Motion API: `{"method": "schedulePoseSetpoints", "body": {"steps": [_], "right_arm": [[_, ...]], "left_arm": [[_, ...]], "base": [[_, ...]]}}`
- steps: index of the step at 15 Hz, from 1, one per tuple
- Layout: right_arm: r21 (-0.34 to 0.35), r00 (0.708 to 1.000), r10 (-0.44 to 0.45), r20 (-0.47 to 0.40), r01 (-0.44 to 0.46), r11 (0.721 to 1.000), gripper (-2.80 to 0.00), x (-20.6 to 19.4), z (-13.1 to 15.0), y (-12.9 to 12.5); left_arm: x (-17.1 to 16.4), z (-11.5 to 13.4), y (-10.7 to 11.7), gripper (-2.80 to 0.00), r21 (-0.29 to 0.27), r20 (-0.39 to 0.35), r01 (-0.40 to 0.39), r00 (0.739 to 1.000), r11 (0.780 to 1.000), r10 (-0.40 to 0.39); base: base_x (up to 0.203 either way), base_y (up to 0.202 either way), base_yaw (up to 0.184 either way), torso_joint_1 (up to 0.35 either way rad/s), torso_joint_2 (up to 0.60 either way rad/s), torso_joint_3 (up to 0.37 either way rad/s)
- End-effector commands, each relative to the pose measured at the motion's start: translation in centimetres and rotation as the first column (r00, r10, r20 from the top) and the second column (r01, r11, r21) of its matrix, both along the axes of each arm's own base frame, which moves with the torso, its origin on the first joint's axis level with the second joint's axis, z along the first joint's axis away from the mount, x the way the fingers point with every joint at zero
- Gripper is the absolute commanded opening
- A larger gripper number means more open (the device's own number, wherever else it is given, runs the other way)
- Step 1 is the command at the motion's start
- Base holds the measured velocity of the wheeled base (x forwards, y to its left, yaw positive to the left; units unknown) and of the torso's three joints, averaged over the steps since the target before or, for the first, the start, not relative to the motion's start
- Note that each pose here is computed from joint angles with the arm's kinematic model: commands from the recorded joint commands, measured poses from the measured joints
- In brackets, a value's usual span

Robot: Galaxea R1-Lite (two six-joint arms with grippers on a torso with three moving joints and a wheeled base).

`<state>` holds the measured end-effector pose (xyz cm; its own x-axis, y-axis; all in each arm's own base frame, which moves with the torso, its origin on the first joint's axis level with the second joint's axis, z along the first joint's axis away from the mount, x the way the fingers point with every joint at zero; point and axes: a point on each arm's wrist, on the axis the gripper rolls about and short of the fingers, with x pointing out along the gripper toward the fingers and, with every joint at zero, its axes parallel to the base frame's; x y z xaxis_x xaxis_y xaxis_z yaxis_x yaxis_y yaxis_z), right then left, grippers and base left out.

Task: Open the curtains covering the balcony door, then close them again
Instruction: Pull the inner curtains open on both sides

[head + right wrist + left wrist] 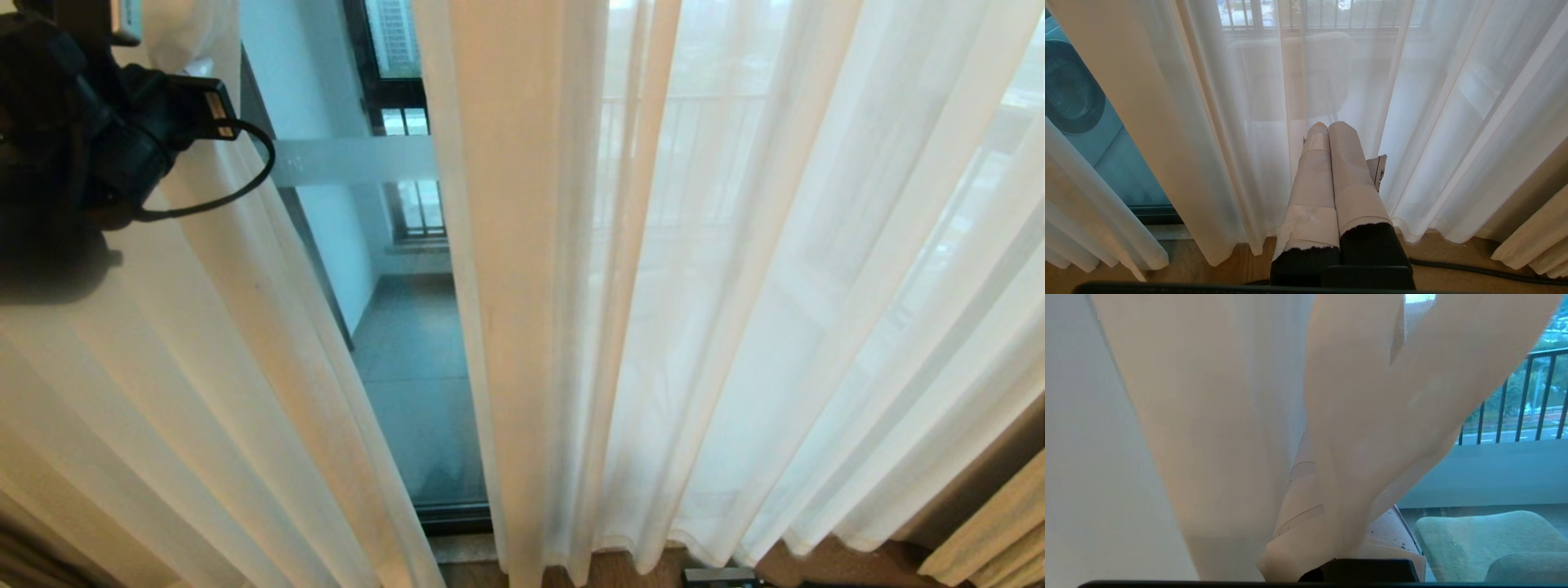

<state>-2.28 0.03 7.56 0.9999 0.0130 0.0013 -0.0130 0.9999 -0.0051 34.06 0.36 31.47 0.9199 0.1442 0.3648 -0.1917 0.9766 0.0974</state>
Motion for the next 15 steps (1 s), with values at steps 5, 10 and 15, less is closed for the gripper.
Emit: {"method": "schedulePoseSetpoints", "body": {"steps": [5, 10, 15], "right_arm": [[0.0, 1.0, 0.001, 0.0, -0.001, 1.0, -2.8, 0.0, 0.0, 0.0], [0.0, 1.0, 0.001, 0.0, -0.001, 1.0, -2.8, 0.0, 0.0, 0.0], [0.0, 1.0, 0.001, 0.0, -0.001, 1.0, -2.8, 0.0, 0.0, 0.0]], "left_arm": [[0.01, -0.3, 0.07, -2.8, 0.0, -0.003, -0.006, 1.0, 1.0, 0.006], [0.01, -0.34, 0.07, -2.8, 0.001, -0.005, -0.006, 1.0, 1.0, 0.006], [0.01, -0.35, 0.12, -2.8, 0.0, -0.005, -0.007, 1.0, 1.0, 0.007]], "base": [[-0.001, 0.072, 0.001, 0.0, 0.0, 0.002], [0.0, 0.185, -0.002, 0.005, 0.0, 0.001], [0.0, 0.186, 0.0, 0.001, 0.0, 0.004]]}}
